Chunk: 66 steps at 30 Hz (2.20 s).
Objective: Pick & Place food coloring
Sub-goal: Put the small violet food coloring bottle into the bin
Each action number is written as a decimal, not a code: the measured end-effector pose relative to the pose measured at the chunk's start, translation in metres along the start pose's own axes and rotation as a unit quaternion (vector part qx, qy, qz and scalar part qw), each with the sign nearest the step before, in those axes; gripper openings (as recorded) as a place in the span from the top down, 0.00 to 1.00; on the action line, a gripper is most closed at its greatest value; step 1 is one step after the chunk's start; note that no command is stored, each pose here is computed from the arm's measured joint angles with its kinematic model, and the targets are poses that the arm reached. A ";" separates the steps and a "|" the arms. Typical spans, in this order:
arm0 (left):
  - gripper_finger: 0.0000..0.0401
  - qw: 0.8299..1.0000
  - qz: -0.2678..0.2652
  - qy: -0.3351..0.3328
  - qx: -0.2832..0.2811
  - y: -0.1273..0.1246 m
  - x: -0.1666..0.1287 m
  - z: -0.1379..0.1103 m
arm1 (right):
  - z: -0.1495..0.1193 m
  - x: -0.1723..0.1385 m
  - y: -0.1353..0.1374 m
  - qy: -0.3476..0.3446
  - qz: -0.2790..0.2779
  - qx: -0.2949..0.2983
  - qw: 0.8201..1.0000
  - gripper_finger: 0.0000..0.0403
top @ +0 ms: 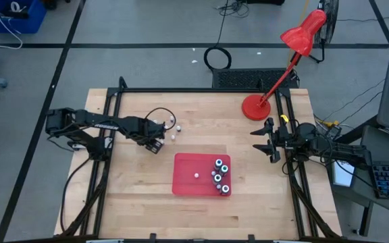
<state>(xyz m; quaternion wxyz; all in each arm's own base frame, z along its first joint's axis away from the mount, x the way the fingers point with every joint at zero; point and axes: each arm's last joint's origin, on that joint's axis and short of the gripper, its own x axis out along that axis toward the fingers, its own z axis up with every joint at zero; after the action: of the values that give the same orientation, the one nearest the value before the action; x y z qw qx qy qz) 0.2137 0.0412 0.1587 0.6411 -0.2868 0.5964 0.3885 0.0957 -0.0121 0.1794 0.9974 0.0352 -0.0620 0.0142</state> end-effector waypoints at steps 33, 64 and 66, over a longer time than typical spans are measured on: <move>0.87 0.963 -0.149 -0.106 0.196 -0.073 -0.147 0.023 | 0.000 0.000 0.000 0.000 0.000 0.000 1.000 0.41; 0.87 0.920 -0.087 0.110 0.365 -0.177 -0.054 0.041 | 0.000 0.000 0.000 0.001 0.000 0.000 1.000 0.41; 0.87 0.920 -0.082 0.123 0.364 -0.180 -0.045 0.041 | 0.000 0.000 0.000 0.001 0.000 0.000 1.000 0.41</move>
<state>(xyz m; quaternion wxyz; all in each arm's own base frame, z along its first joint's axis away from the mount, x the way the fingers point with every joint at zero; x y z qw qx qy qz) 0.3874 -0.0280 0.1907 0.6528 -0.1273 0.7450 0.0522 0.0957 -0.0120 0.1794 0.9974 0.0354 -0.0612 0.0144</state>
